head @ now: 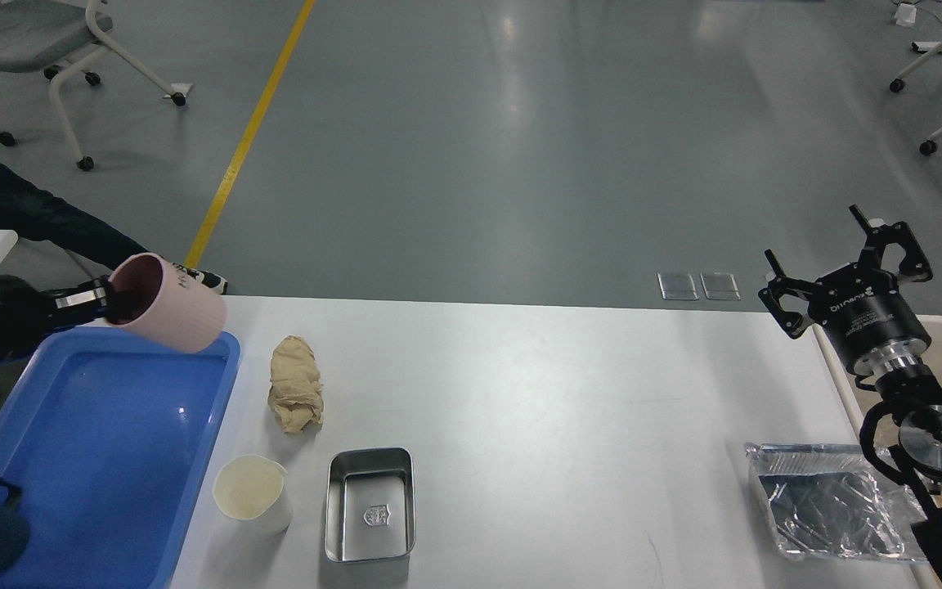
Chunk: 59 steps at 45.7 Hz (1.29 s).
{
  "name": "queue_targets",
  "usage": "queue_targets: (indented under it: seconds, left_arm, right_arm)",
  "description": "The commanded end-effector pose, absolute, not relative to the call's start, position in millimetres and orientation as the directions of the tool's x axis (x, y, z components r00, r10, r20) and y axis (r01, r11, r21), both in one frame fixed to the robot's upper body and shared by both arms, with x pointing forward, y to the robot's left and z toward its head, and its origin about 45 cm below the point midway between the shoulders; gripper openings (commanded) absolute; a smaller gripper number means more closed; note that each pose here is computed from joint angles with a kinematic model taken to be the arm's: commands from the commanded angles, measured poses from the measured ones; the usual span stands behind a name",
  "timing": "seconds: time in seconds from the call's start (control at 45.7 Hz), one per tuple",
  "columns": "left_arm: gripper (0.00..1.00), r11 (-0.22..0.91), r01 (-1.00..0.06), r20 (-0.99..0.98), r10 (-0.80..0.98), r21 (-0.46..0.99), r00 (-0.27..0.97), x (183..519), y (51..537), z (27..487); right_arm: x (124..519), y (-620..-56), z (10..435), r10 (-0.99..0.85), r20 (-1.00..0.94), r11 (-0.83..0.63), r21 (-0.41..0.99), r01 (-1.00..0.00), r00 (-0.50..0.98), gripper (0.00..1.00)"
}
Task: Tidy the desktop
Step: 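Lift the mug with the left gripper and lower it into the blue tray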
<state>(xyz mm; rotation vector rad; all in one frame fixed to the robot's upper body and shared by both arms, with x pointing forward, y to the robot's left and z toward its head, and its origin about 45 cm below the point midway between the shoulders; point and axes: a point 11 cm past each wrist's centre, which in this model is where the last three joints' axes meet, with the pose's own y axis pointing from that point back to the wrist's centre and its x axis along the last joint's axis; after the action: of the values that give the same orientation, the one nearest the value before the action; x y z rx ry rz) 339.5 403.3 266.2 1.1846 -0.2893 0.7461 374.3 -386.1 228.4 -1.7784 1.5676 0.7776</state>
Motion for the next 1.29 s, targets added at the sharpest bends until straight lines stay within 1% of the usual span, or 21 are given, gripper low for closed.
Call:
queue_targets:
  seconds: [0.0, 0.197, 0.372, 0.569, 0.831, 1.006, 1.268]
  left_arm:
    - [0.0, 0.121, -0.663, 0.58, 0.386, 0.739, 0.717, 317.4, 437.2, 275.7]
    - [0.0, 0.028, -0.661, 0.603, 0.381, 0.75, 0.701, 285.4, 478.8, 280.6]
    - [0.0, -0.005, -0.617, 0.574, 0.372, 0.787, 0.729, 256.3, 498.0, 260.5]
    - [0.0, -0.03, -0.566, 0.534, 0.373, 0.824, 0.759, 232.5, 501.4, 223.6]
    - [0.0, -0.012, -0.531, 0.502, 0.344, 0.847, 0.793, 222.8, 490.3, 196.9]
    - [0.0, 0.013, -0.476, 0.447, 0.322, 0.879, 0.835, 198.5, 472.5, 154.1]
    - [0.0, -0.012, -0.468, 0.448, 0.311, 0.883, 0.838, 192.2, 479.9, 146.7]
  right_arm:
    - [374.7, -384.8, 228.1, -0.616, -0.779, -0.09, -0.076, -0.993, 0.116, 1.0]
    - [374.8, -383.6, 227.9, -0.615, -0.78, -0.093, -0.076, -0.993, 0.117, 1.0]
    - [374.5, -382.5, 226.6, -0.613, -0.782, -0.093, -0.075, -0.993, 0.116, 1.0]
    - [374.0, -382.3, 225.8, -0.613, -0.782, -0.094, -0.073, -0.993, 0.115, 1.0]
    - [373.6, -382.7, 225.6, -0.613, -0.782, -0.093, -0.073, -0.993, 0.115, 1.0]
    - [373.3, -382.8, 224.8, -0.622, -0.775, -0.093, -0.07, -0.993, 0.113, 1.0]
    - [373.3, -383.7, 225.4, -0.632, -0.767, -0.092, -0.07, -0.993, 0.113, 1.0]
